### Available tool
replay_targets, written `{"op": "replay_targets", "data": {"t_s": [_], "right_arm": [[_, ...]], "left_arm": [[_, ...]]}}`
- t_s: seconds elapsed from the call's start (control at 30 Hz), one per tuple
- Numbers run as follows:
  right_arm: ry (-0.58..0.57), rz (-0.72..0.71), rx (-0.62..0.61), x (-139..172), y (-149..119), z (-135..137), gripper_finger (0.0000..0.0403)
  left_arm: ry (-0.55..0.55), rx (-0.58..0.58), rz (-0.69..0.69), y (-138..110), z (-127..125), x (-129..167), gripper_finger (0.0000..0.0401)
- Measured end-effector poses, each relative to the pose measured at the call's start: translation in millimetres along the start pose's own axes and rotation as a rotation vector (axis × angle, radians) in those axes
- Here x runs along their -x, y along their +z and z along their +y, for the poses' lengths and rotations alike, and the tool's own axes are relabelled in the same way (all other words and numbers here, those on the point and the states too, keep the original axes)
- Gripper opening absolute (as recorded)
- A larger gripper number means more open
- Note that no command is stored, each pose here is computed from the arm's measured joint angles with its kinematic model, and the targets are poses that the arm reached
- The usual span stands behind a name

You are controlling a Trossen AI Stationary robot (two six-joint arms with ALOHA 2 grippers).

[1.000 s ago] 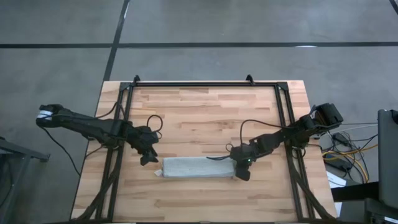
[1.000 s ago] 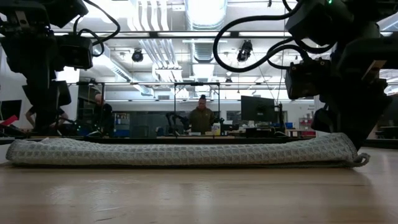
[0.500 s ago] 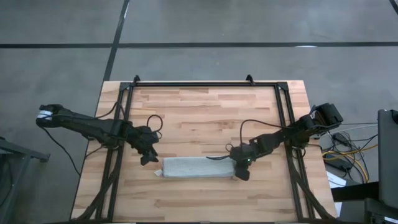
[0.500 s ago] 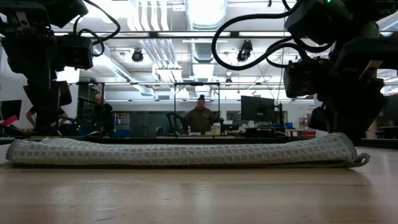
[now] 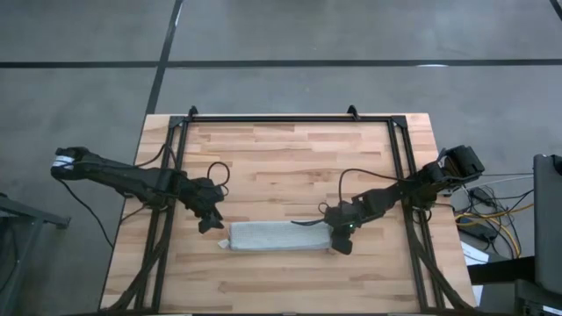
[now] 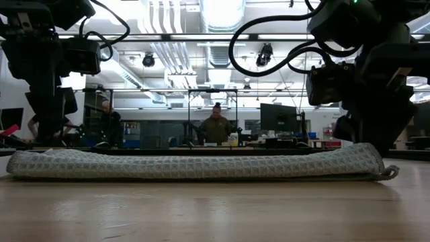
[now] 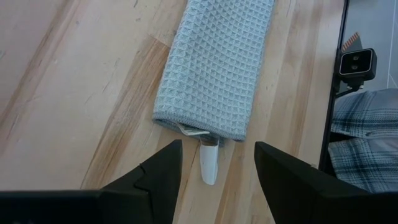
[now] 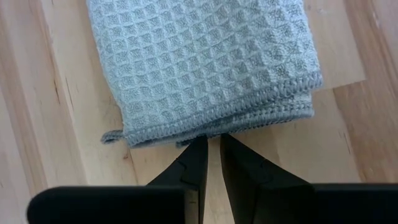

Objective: Fold microfiber towels
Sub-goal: Fold the microfiber cloth on the table

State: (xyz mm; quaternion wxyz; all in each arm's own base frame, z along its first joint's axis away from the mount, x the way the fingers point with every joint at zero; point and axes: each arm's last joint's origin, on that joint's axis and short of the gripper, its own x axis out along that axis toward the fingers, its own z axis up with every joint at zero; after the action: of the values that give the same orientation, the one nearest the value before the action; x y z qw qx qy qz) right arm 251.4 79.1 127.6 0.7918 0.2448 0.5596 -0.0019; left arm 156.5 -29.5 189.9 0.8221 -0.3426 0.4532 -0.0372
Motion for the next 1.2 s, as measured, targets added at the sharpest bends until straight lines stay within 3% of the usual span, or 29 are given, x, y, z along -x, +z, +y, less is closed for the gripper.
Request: {"op": "replay_targets", "data": {"t_s": [0.43, 0.73, 1.0, 1.2], "right_arm": [[-0.004, 0.006, -0.001, 0, 0, 0, 0.0043], [-0.004, 0.006, -0.001, 0, 0, 0, 0.0043], [-0.004, 0.006, 0.0, 0, 0, 0, 0.0043], [-0.004, 0.006, 0.003, 0, 0, 0, 0.0043]], "left_arm": [[0.013, 0.017, 0.059, -4, 3, -1, 0.0204], [-0.043, 0.001, 0.098, -2, -2, -11, 0.0204], [-0.07, 0.293, 0.056, 7, -6, -22, 0.0204], [-0.036, 0.407, 0.062, 7, -5, -27, 0.0203]]}}
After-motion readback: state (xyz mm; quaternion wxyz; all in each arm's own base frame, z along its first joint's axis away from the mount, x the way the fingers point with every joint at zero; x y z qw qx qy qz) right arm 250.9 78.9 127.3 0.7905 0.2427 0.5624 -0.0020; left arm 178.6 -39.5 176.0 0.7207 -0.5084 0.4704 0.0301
